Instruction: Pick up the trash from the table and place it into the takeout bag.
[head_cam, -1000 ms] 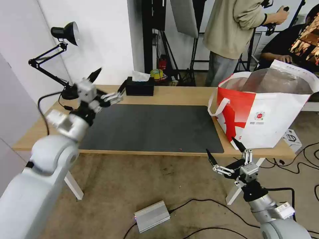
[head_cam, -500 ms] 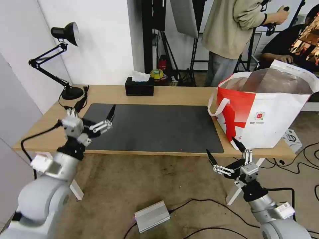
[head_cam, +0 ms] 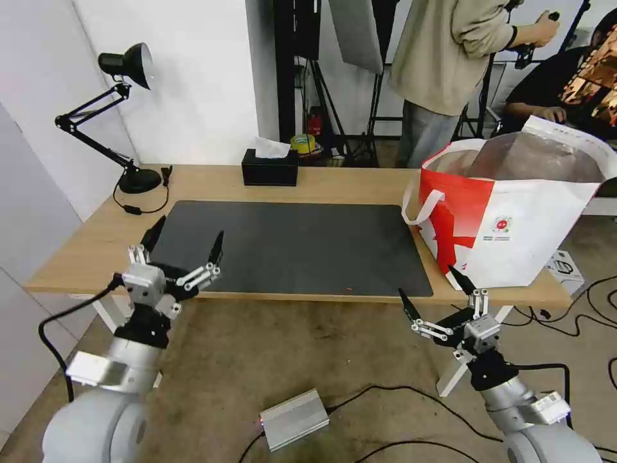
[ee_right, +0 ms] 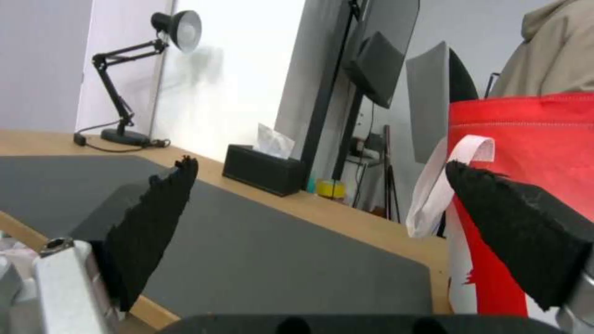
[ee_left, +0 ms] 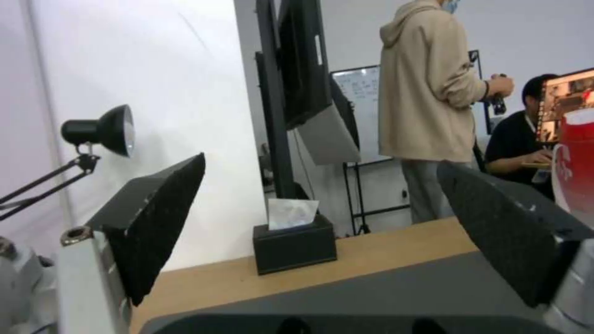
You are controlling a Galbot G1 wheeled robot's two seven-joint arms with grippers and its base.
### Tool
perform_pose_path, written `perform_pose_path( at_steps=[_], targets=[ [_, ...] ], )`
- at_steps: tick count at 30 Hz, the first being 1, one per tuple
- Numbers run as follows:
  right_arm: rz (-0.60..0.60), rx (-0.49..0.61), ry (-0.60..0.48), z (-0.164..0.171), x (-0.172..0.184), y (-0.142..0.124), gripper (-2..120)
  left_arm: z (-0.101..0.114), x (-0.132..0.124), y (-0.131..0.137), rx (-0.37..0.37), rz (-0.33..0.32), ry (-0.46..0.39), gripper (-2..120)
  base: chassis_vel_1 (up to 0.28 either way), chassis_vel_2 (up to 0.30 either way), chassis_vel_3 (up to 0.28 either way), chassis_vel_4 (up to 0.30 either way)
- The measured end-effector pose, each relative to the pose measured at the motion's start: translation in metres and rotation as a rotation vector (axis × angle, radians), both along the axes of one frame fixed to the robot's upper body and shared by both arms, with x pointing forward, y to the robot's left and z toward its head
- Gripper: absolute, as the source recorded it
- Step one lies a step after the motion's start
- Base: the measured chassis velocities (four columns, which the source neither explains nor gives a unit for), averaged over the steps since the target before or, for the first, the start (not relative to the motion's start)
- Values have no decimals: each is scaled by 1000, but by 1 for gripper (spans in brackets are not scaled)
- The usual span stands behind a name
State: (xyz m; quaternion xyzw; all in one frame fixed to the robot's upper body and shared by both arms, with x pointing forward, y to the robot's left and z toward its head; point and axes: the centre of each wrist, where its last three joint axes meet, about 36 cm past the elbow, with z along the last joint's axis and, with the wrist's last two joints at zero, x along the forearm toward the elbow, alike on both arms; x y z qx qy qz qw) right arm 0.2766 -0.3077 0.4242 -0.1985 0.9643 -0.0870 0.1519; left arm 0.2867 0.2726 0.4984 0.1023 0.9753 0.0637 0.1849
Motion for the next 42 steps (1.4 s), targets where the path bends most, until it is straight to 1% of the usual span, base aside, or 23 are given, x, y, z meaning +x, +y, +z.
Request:
perform_pose_path(
  at_steps=[3,6,9,10,14,20,24,27,28,31,42],
  targets=[
    [0,0,0,0,0,0,100,0,-1,1,1,4,-1,100,0,0,0,0],
    [0,0,0,0,0,0,100,-3,-4,2,20,22,-4,100,0,0,0,0],
    [0,0,0,0,0,0,100,-12,-8,0,27,39,7,100,0,0,0,0],
    [0,0,0,0,0,0,100,-18,-9,-2,25,49,12,100,0,0,0,0],
    [0,0,0,0,0,0,100,-24,-9,-1,29,61,21,100,0,0,0,0],
    [0,0,0,0,0,0,100,-26,-9,1,34,66,27,100,0,0,0,0],
    [0,0,0,0,0,0,100,-32,-10,-1,29,65,44,100,0,0,0,0],
    [0,0,0,0,0,0,100,-44,-11,-2,20,69,68,100,0,0,0,0],
    [0,0,0,0,0,0,100,-44,-11,-2,20,69,68,100,0,0,0,0],
    [0,0,0,0,0,0,100,-55,-10,-2,14,73,86,100,0,0,0,0],
    [0,0,0,0,0,0,100,-72,-11,-3,-4,79,110,100,0,0,0,0]
  ],
)
